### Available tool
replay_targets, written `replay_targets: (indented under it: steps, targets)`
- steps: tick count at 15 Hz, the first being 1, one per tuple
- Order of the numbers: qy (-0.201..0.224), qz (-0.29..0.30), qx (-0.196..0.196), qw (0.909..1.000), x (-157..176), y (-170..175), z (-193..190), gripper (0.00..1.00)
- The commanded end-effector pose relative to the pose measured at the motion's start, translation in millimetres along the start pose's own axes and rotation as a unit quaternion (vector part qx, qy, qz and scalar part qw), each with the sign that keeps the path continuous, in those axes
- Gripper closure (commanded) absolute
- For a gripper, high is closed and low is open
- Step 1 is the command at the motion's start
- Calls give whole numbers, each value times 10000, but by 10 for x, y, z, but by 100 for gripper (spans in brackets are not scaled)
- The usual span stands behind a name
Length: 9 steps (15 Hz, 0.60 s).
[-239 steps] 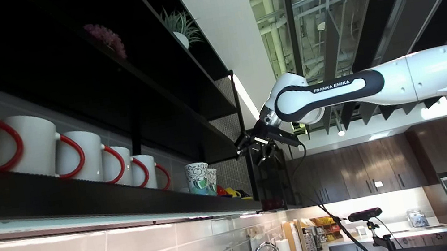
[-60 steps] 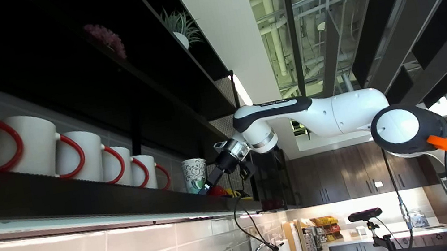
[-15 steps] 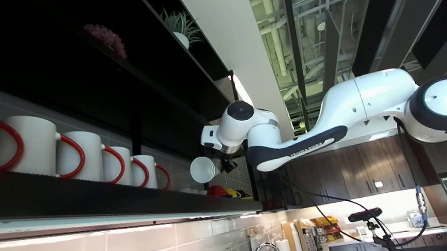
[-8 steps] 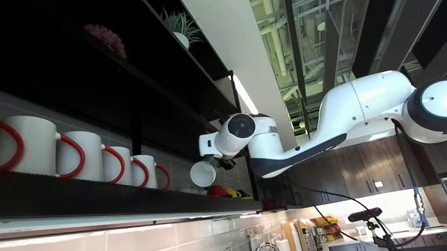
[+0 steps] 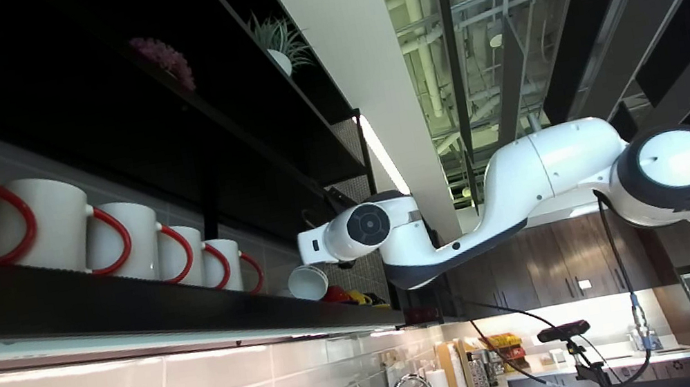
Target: Stack the cups together, then put them upside down
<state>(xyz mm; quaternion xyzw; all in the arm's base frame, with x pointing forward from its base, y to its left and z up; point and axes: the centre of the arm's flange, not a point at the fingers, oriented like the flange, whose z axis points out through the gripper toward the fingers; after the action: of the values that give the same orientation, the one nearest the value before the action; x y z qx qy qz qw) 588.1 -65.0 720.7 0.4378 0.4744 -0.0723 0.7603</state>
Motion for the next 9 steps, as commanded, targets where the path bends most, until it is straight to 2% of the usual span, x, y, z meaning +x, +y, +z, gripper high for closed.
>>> replay_targets:
  steps: [1,9]
  targets:
    - [-193,-301,-393,9986,117,15,-20,62]
    - [-549,-764,-986,9907,297,16,-57,62]
